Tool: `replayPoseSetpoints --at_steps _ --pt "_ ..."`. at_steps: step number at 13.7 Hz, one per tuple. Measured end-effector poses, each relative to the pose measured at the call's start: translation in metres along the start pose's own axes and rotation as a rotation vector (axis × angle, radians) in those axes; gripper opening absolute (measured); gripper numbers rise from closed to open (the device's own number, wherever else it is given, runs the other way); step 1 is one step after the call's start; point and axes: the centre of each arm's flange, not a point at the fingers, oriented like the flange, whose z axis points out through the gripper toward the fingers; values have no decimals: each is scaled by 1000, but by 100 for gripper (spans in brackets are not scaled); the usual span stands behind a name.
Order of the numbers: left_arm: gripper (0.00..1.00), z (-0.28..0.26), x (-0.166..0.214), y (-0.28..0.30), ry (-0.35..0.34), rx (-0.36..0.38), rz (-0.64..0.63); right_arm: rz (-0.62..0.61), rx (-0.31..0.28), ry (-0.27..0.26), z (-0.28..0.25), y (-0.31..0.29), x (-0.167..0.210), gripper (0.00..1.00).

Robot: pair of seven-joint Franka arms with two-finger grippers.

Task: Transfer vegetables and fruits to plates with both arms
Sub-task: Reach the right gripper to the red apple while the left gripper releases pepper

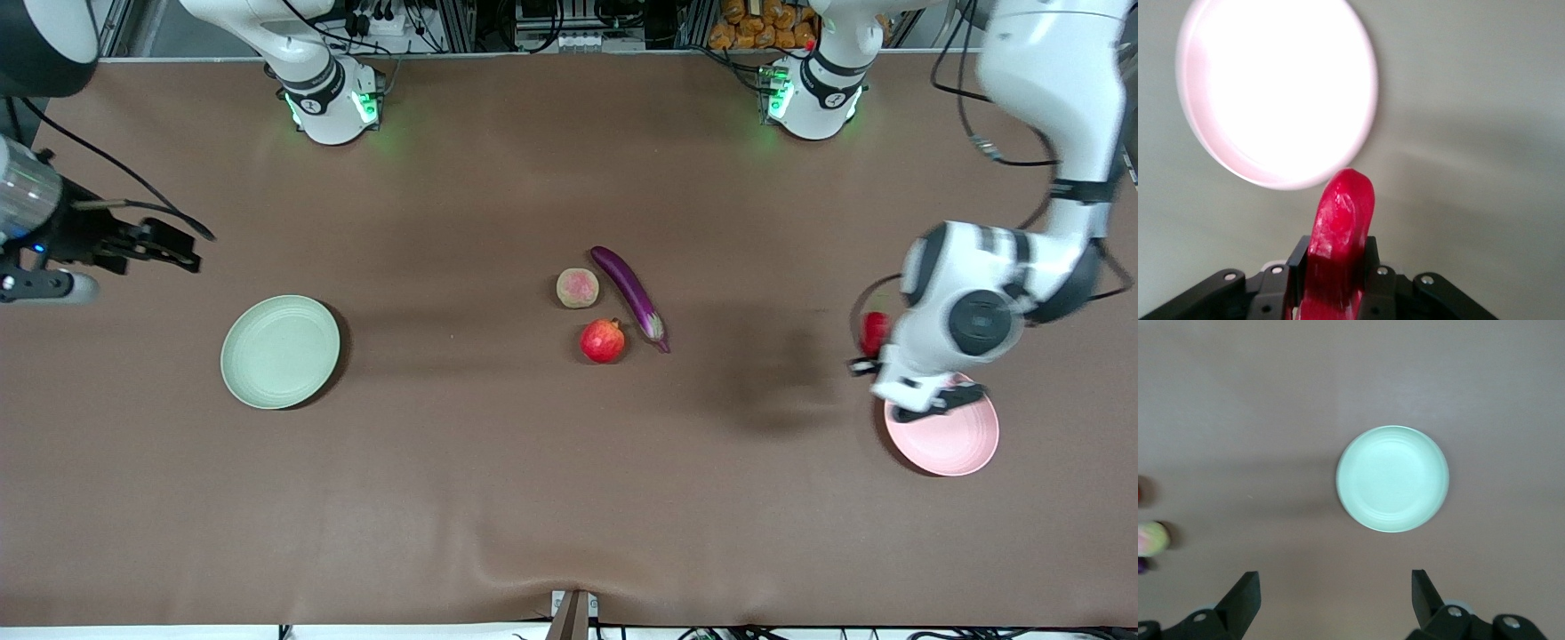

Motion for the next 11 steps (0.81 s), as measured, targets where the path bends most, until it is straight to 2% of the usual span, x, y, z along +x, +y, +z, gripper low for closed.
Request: replayPoseSetpoints --at_steps 5,8,11 --pt "35 35 47 -72 28 -42 124 107 18 0 54 -108 19 100" --pt "35 55 69 -74 30 -63 132 189 84 -13 110 -176 32 100" --pt "35 67 83 -74 45 -78 128 286 124 20 179 -252 38 100"
